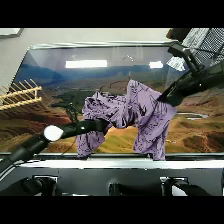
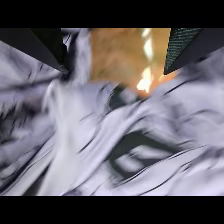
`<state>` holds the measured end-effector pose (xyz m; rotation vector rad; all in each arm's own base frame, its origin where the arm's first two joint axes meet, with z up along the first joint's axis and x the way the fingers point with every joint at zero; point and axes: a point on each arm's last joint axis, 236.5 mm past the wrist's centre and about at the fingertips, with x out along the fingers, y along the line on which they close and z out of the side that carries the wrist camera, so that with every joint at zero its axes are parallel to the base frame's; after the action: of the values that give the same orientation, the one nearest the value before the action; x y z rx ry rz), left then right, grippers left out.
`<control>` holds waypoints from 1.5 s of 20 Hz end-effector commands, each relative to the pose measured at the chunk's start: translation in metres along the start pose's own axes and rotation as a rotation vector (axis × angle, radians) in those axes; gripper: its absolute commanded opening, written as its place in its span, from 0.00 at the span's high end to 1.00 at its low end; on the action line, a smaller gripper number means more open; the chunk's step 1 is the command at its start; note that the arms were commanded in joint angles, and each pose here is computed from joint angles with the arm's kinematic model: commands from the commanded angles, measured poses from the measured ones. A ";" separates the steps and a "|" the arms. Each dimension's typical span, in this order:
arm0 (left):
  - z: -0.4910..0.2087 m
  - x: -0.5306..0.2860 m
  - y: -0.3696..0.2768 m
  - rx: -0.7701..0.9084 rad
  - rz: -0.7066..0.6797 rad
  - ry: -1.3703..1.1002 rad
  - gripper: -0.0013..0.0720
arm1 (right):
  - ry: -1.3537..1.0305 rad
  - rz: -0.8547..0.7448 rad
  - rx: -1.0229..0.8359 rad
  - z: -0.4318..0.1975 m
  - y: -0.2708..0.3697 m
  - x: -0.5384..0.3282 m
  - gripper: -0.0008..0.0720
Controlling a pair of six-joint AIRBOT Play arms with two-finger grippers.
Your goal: Fold the clothes and pants, and hang the long-sleeved shirts on hangers.
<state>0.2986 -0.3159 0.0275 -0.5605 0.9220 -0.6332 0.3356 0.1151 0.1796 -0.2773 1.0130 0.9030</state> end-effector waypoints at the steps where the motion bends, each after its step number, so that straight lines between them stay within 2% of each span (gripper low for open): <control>1: 0.003 0.027 -0.020 -0.105 -0.005 -0.098 0.06 | -0.042 0.036 0.027 0.010 0.011 -0.002 0.95; 3: 0.008 0.041 -0.027 -0.107 -0.008 -0.092 0.10 | -0.042 0.036 0.026 0.010 0.011 -0.002 0.95; 6: 0.013 0.056 -0.037 -0.106 -0.018 -0.073 0.10 | -0.042 0.035 0.026 0.010 0.010 -0.002 0.95; 7: 0.008 0.060 -0.038 -0.105 -0.020 -0.044 0.17 | -0.042 0.035 0.027 0.010 0.010 -0.002 0.95; 13: -0.022 0.060 -0.041 -0.132 -0.024 0.091 0.18 | -0.041 0.034 0.027 0.010 0.010 -0.002 0.95; 15: -0.024 0.060 -0.041 -0.149 -0.023 0.099 0.25 | -0.041 0.034 0.027 0.010 0.010 -0.002 0.95; 22: -0.025 0.058 -0.035 -0.199 -0.009 0.127 0.26 | -0.043 0.033 0.045 0.010 0.010 -0.002 0.95; 24: -0.025 0.059 -0.033 -0.206 -0.005 0.126 0.37 | -0.044 0.033 0.046 0.010 0.010 -0.002 0.95; 25: -0.026 0.060 -0.032 -0.208 -0.003 0.127 0.37 | -0.044 0.033 0.046 0.010 0.010 -0.002 0.95; 27: -0.030 0.063 -0.028 -0.209 0.005 0.141 0.56 | -0.044 0.033 0.053 0.010 0.010 -0.002 0.95; 28: -0.031 0.064 -0.027 -0.211 0.008 0.144 0.57 | -0.044 0.033 0.053 0.010 0.010 -0.002 0.95; 30: -0.032 0.064 -0.027 -0.211 0.009 0.145 0.73 | -0.044 0.033 0.053 0.010 0.010 -0.002 0.95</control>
<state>0.2943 -0.3849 -0.0019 -0.7061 1.1261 -0.5798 0.3342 0.1255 0.1879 -0.1975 1.0042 0.9072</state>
